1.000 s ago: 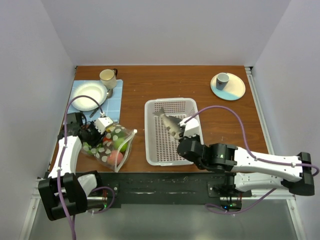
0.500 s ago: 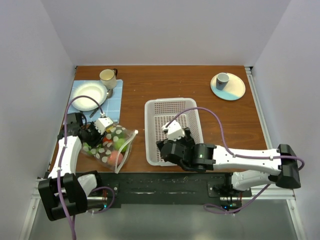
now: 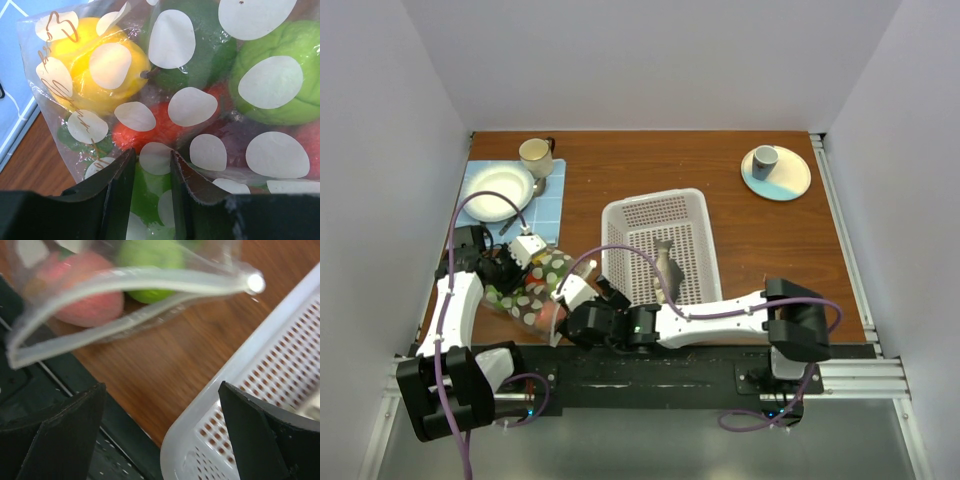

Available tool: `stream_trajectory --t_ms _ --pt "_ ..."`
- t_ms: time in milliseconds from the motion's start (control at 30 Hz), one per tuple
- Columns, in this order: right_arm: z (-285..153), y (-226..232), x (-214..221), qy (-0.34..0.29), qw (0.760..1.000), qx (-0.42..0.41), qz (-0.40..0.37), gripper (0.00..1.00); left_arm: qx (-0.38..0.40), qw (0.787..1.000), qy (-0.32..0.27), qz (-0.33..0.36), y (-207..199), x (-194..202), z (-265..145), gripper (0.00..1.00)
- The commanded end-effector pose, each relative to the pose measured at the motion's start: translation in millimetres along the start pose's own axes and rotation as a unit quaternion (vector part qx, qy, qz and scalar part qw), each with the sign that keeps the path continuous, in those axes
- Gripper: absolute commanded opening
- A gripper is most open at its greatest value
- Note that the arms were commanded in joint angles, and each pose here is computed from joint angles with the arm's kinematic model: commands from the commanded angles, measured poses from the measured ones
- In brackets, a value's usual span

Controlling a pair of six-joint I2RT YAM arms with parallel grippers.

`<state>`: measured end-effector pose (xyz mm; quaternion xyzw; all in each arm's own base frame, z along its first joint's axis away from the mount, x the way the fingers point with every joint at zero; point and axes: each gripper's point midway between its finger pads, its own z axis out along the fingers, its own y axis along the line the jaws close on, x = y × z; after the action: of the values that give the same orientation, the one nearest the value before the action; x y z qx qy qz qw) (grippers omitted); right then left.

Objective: Open the zip-top bag and remove the fake food

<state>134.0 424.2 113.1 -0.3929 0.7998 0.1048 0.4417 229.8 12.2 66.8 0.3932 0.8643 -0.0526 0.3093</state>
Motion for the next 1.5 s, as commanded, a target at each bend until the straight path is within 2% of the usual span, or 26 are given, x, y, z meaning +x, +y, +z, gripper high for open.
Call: stream_trajectory --t_ms 0,133,267,533,733,933,1133,1200,1467 --pt "13 29 -27 -0.036 0.998 -0.05 -0.004 0.99 -0.013 1.0 -0.003 0.013 7 -2 -3 0.38" --pt "30 50 -38 -0.055 0.996 -0.071 -0.008 0.99 -0.012 1.0 0.001 0.016 6 1 -2 0.38" --pt "41 56 -45 -0.047 0.997 -0.059 -0.016 0.99 -0.014 1.0 0.0 0.016 7 1 -4 0.38" --pt "12 19 -62 -0.067 0.997 -0.044 -0.007 0.99 -0.013 1.0 0.004 0.018 5 6 -1 0.38" --pt "29 37 -40 -0.043 0.997 -0.066 0.014 0.98 -0.007 1.0 -0.004 0.012 4 2 -3 0.38" --pt "42 40 -6 -0.027 0.996 -0.06 0.057 0.86 -0.015 1.0 0.004 0.02 6 5 -6 0.38" --pt "47 -7 20 -0.007 0.997 -0.01 0.079 0.86 -0.013 1.0 0.001 0.018 8 3 -6 0.38" --pt "49 -29 17 -0.006 0.996 0.002 0.094 0.86 -0.011 1.0 -0.001 0.017 7 2 -5 0.38" --pt "52 -74 15 0.0 0.994 0.038 0.099 0.87 -0.013 1.0 0.001 0.016 8 3 -6 0.38"
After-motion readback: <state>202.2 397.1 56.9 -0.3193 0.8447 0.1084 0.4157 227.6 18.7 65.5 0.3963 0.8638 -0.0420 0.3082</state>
